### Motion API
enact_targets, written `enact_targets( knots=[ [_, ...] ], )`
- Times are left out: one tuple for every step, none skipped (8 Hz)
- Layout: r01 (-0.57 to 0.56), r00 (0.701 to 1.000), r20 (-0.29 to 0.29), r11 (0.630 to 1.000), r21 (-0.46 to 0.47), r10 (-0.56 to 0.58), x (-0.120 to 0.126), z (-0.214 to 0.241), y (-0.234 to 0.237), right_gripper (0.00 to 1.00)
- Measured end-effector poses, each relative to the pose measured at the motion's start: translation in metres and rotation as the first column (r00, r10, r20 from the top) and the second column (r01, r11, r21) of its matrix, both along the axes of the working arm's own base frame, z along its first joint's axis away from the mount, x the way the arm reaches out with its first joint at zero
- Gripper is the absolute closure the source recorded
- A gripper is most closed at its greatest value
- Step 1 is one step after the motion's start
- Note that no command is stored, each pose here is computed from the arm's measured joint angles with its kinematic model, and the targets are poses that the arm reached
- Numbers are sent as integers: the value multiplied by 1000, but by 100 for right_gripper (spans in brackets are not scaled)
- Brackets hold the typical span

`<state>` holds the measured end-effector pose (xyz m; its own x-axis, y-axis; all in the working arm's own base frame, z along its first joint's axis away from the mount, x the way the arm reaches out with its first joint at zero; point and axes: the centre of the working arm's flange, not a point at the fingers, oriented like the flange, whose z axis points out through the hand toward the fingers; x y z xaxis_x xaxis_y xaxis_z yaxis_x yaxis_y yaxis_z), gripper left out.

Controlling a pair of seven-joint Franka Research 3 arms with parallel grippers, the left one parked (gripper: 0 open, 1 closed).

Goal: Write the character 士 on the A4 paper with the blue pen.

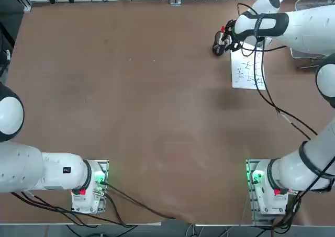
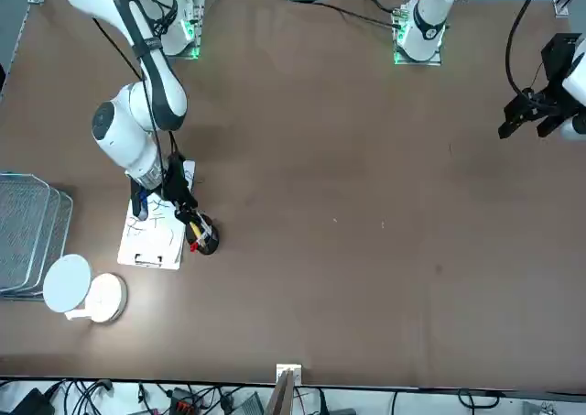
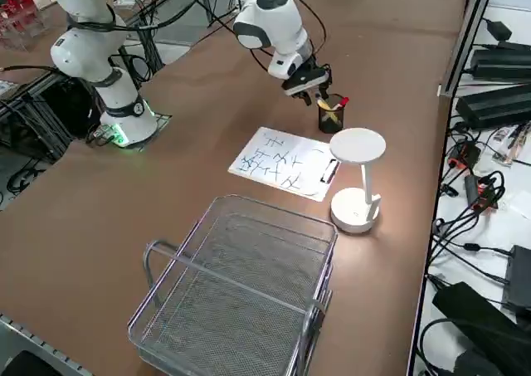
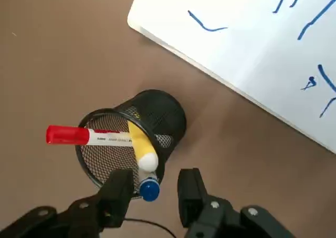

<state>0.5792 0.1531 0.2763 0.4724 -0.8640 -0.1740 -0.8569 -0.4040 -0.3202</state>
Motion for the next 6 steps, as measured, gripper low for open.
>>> enact_targets(
  knots=[
    [0, 1000, 1, 1000, 1, 0, 1, 0, 0, 47],
    [1, 1000, 2, 1000, 2, -1, 3, 0, 1, 50],
    [2, 1000, 3, 1000, 3, -2, 4, 0, 1, 53],
    [3, 1000, 4, 1000, 3, -3, 4, 0, 1, 57],
    [4, 1000, 4, 1000, 4, -4, 4, 0, 1, 61],
    [5, 1000, 4, 1000, 4, -5, 4, 0, 1, 63]
  ],
)
